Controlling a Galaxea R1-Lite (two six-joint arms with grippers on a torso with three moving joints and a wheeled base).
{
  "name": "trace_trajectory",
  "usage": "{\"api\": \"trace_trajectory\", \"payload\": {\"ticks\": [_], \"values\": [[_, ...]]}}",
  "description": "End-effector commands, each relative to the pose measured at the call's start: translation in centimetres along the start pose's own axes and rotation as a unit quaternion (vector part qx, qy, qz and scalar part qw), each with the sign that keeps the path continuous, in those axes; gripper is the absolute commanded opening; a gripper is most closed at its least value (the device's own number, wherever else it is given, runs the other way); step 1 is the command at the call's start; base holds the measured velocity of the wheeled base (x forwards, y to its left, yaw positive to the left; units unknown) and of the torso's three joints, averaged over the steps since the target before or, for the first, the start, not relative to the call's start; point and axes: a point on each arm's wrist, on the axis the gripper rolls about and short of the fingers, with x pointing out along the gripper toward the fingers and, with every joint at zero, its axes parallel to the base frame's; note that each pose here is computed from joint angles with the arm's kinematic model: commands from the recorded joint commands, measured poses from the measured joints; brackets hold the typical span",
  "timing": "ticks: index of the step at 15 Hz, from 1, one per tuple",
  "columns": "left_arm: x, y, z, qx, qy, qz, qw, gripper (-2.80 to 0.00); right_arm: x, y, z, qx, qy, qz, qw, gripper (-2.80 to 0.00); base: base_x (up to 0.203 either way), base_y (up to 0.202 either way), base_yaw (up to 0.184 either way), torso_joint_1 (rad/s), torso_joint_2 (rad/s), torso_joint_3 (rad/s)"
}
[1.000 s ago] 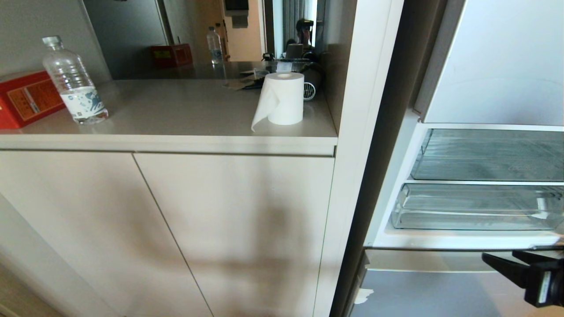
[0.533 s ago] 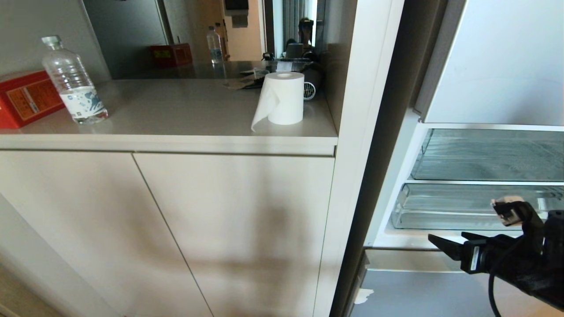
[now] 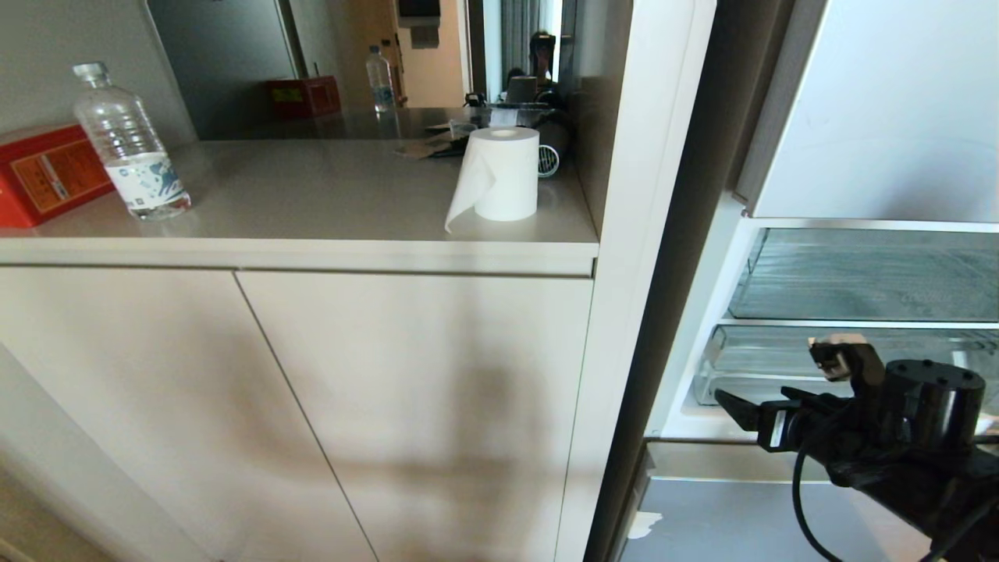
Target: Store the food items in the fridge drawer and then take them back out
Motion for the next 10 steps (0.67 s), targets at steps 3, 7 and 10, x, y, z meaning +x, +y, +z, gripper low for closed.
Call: {"api": "trace_trajectory", "payload": {"ticks": [3, 7, 10], "values": [[0.0, 0.0, 0.0, 0.0, 0.0, 0.0, 1.0, -2.8, 1.3, 0.6, 0.4, -0.002, -0.012, -0.015, 1.0, 0.0, 0.0, 0.0, 0.0, 0.0, 0.0, 0.0], [0.0, 0.0, 0.0, 0.0, 0.0, 0.0, 1.0, -2.8, 2.3, 1.0, 0.9, -0.002, -0.027, -0.035, 0.999, 0.0, 0.0, 0.0, 0.0, 0.0, 0.0, 0.0], [0.0, 0.0, 0.0, 0.0, 0.0, 0.0, 1.0, -2.8, 2.8, 1.2, 1.5, -0.002, -0.039, -0.033, 0.999, 0.0, 0.0, 0.0, 0.0, 0.0, 0.0, 0.0]]}}
